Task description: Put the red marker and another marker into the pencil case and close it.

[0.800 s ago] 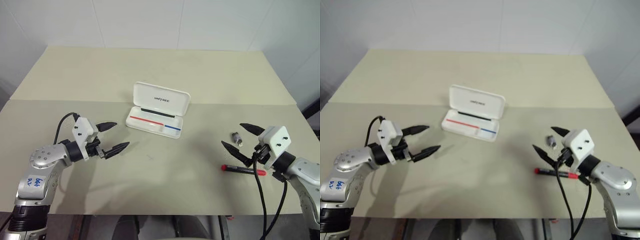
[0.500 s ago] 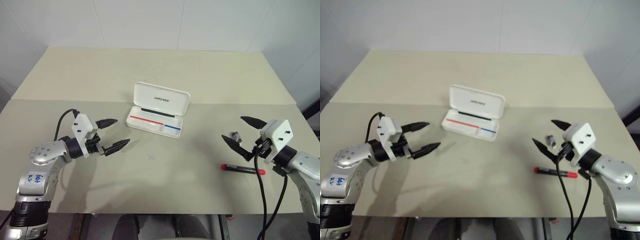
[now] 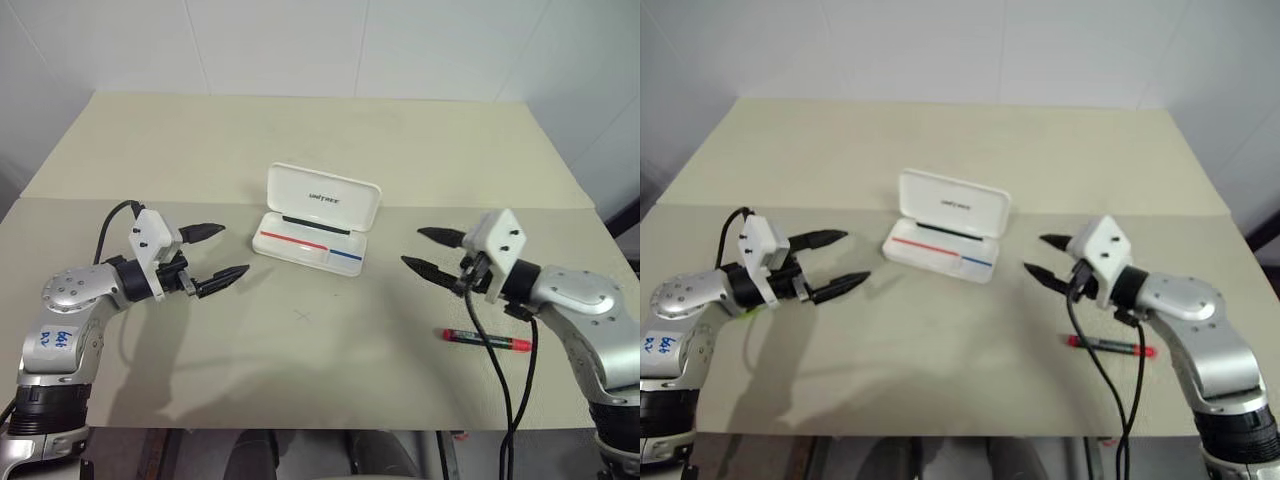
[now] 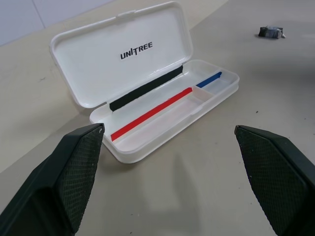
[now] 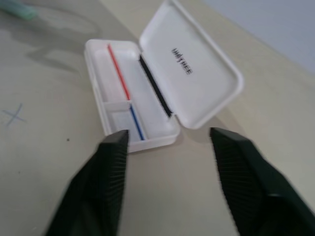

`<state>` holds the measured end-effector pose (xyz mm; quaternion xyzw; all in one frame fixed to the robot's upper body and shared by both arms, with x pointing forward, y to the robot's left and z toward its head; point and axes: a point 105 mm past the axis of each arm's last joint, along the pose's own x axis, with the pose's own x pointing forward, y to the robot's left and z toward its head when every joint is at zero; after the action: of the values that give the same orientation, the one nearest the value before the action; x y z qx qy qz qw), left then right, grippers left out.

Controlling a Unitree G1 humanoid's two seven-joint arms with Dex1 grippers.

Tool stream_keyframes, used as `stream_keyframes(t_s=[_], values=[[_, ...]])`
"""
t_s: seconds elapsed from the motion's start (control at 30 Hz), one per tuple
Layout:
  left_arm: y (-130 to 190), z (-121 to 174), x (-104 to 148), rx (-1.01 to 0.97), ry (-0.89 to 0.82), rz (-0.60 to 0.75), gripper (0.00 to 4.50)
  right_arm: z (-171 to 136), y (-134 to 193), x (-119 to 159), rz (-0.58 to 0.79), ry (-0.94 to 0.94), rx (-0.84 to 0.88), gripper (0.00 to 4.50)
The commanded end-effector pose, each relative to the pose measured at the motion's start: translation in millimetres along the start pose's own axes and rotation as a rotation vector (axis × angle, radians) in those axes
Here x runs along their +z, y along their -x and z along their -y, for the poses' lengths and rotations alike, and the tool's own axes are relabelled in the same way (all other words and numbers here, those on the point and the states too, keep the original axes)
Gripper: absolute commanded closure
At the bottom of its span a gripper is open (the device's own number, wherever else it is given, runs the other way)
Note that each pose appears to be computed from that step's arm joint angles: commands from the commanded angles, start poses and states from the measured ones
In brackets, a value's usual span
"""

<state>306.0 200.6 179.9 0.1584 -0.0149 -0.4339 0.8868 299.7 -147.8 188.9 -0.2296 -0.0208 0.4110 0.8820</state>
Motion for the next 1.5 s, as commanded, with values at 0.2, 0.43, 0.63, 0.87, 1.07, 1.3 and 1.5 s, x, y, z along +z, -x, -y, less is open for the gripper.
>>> stream_keyframes(t_s=[0.2, 0.43, 0.63, 0.87, 1.07, 1.3, 1.5], values=[[5, -4, 15, -0.051, -0.053, -0.015, 0.0, -7, -27, 8, -0.099, 0.059, 0.125, 2.1], [16, -7, 19, -0.082, -0.054, -0.054, 0.0, -25, -56, 11, -0.184, 0.048, 0.348, 2.1], [15, -3, 22, -0.07, -0.055, -0.04, 0.0, -24, -75, 2, -0.236, 0.079, 0.417, 2.1], [19, 2, 22, -0.053, -0.049, -0.037, 0.0, -26, -97, -9, -0.26, 0.108, 0.462, 2.1], [21, 6, 23, -0.032, -0.049, -0.03, 0.0, -30, -111, -20, -0.28, 0.149, 0.491, 2.1], [23, 2, 27, 0.005, -0.062, -0.02, 0.0, -22, -120, -44, -0.39, 0.244, 0.48, 3.03], [23, 3, 29, 0.01, -0.068, -0.014, 0.0, -12, -125, -40, -0.394, 0.277, 0.47, 4.48]])
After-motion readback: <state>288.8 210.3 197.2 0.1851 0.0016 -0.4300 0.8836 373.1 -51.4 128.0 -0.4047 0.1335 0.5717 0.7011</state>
